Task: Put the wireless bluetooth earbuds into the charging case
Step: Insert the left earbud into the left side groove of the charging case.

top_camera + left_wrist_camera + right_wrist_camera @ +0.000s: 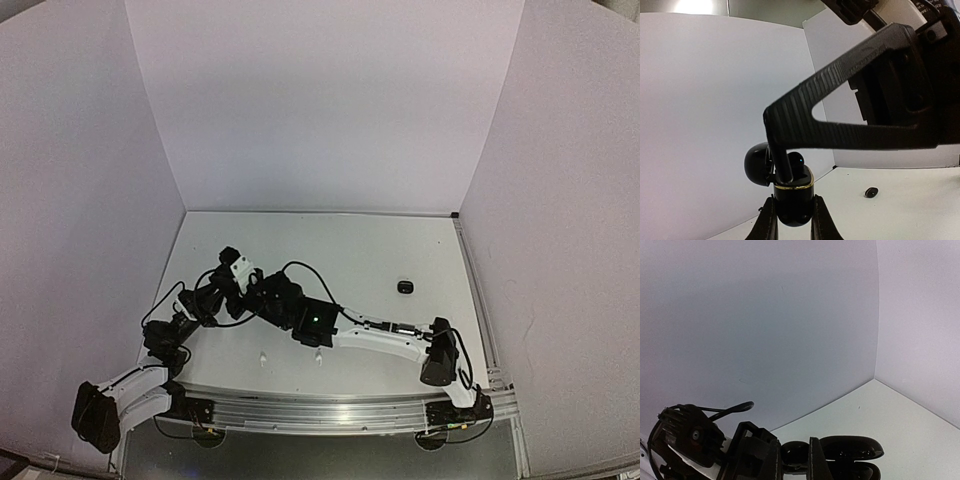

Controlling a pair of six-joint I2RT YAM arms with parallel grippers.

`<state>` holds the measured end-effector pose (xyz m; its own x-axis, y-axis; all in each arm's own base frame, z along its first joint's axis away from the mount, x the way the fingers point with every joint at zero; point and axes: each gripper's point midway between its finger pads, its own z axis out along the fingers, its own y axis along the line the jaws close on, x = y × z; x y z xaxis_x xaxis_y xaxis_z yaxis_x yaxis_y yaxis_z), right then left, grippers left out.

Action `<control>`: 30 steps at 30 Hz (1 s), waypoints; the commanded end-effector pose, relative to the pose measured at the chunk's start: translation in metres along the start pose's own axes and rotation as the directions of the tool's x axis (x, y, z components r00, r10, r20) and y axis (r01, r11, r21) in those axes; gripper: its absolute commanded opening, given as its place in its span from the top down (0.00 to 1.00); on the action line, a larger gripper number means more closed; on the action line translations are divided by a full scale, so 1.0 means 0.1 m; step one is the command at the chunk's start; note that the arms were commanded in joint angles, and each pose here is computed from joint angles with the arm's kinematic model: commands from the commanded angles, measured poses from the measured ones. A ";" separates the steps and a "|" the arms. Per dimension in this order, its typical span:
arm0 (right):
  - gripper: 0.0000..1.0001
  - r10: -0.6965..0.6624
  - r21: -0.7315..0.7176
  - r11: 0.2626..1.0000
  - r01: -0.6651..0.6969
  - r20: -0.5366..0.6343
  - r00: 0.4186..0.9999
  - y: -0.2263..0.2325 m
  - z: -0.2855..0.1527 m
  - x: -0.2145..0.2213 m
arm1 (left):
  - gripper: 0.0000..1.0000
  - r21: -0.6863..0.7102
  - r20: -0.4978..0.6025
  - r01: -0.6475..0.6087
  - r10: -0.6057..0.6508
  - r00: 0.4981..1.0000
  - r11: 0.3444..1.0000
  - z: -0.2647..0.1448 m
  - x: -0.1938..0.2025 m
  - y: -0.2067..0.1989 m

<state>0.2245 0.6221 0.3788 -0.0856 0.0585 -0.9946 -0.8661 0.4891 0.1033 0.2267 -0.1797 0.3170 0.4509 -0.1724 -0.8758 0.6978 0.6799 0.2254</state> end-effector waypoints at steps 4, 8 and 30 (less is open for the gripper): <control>1.00 0.018 0.049 0.999 -0.023 0.103 0.995 -0.16 -0.15 -0.38 | 1.00 0.001 0.060 -0.006 0.006 0.998 1.000 0.03 -0.17 0.01; 1.00 0.017 0.064 0.998 -0.025 0.116 0.993 -0.19 -0.18 -0.42 | 1.00 -0.001 0.048 0.006 -0.006 0.999 1.000 0.04 -0.15 0.02; 1.00 0.065 0.062 0.995 -0.073 0.125 0.990 -0.31 -0.19 -0.38 | 1.00 -0.006 0.040 0.020 -0.020 0.999 1.000 0.06 -0.15 0.04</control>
<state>0.2466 0.5991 0.3914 -0.0710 0.1331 -0.9886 -0.8321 0.5386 0.1323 0.2295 -0.1806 0.3125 0.4167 -0.1820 -0.8906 0.7113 0.6753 0.1948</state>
